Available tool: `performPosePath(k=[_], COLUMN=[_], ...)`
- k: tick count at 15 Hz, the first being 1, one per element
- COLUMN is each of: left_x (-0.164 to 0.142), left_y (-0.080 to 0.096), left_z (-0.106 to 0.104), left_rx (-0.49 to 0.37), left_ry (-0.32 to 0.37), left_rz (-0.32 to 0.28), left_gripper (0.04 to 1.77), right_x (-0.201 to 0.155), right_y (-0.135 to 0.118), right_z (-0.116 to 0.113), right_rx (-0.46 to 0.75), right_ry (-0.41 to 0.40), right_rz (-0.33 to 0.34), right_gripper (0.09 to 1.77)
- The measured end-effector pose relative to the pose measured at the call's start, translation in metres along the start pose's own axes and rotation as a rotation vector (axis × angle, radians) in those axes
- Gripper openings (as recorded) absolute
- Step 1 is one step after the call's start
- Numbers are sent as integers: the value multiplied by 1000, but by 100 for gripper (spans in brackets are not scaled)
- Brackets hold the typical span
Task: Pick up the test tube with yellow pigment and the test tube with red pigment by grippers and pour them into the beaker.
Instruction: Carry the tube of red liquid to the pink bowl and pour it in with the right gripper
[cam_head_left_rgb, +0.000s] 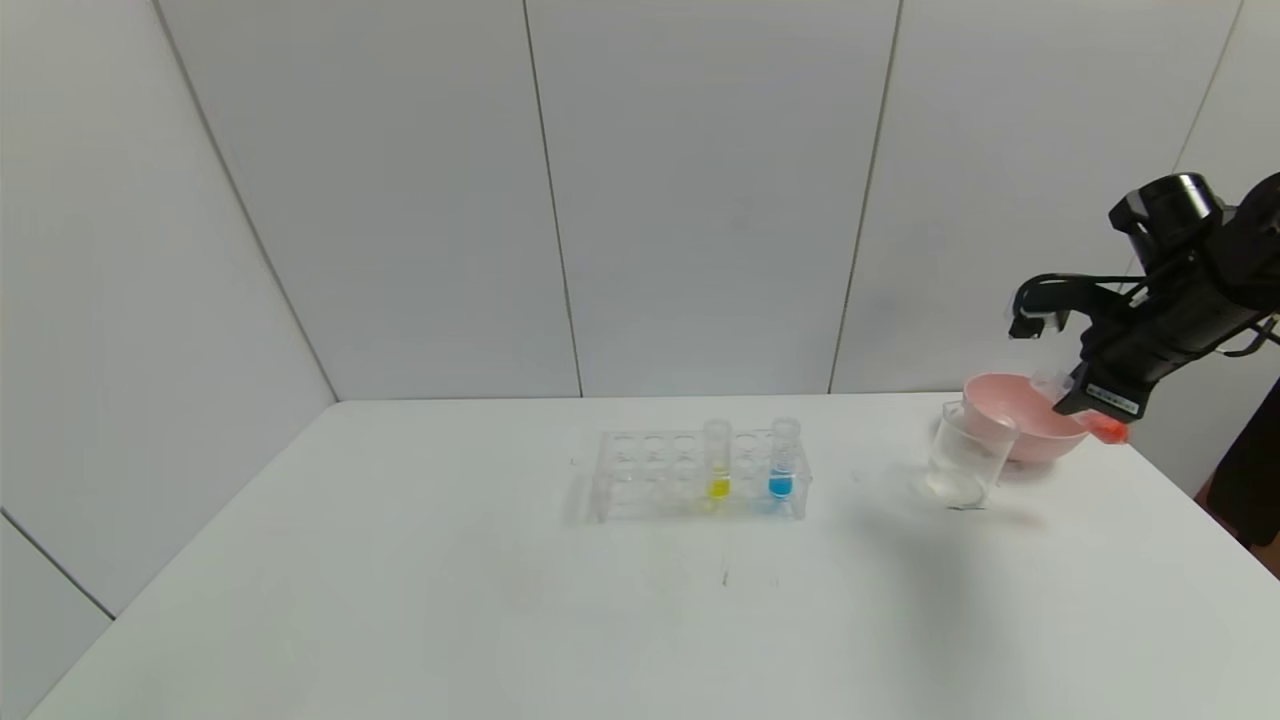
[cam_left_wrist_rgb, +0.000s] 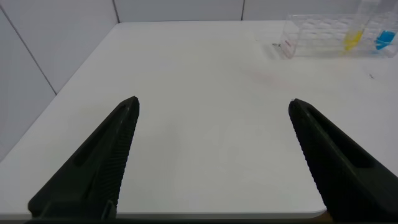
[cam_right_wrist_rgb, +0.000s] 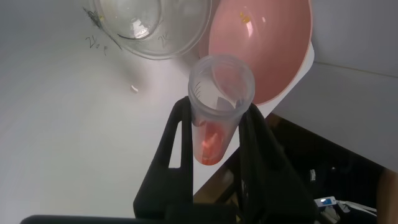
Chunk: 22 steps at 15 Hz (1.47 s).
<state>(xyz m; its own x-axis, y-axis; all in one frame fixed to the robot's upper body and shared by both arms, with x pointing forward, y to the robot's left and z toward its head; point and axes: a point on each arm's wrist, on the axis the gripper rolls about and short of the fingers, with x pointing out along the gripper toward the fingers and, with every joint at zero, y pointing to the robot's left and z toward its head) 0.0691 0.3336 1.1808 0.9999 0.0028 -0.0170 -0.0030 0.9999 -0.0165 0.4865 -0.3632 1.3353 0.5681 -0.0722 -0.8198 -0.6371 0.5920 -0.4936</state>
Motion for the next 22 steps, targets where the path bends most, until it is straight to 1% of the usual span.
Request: performPosePath(k=[3, 5, 8, 10, 13, 18, 22], left_x=[0, 0, 0, 0, 0, 0, 0], left_y=[0, 0, 0, 0, 0, 0, 0], left_z=[0, 0, 0, 0, 0, 0, 0], left_rx=[0, 0, 0, 0, 0, 0, 0], left_ry=[0, 0, 0, 0, 0, 0, 0], left_rz=[0, 0, 0, 0, 0, 0, 0], left_gripper=[172, 172, 172, 172, 172, 172, 172], right_x=[7, 12, 16, 17, 18, 26, 33], right_y=[6, 7, 12, 13, 14, 17, 22], right_z=[11, 17, 22, 23, 25, 34, 41], right_rx=[-28, -41, -69, -118, -160, -219, -277], right_ry=[58, 80, 109, 143, 152, 223, 269], right_rz=[-42, -77, -86, -102, -106, -171, -198], right_gripper=[50, 50, 50, 50, 50, 50, 50])
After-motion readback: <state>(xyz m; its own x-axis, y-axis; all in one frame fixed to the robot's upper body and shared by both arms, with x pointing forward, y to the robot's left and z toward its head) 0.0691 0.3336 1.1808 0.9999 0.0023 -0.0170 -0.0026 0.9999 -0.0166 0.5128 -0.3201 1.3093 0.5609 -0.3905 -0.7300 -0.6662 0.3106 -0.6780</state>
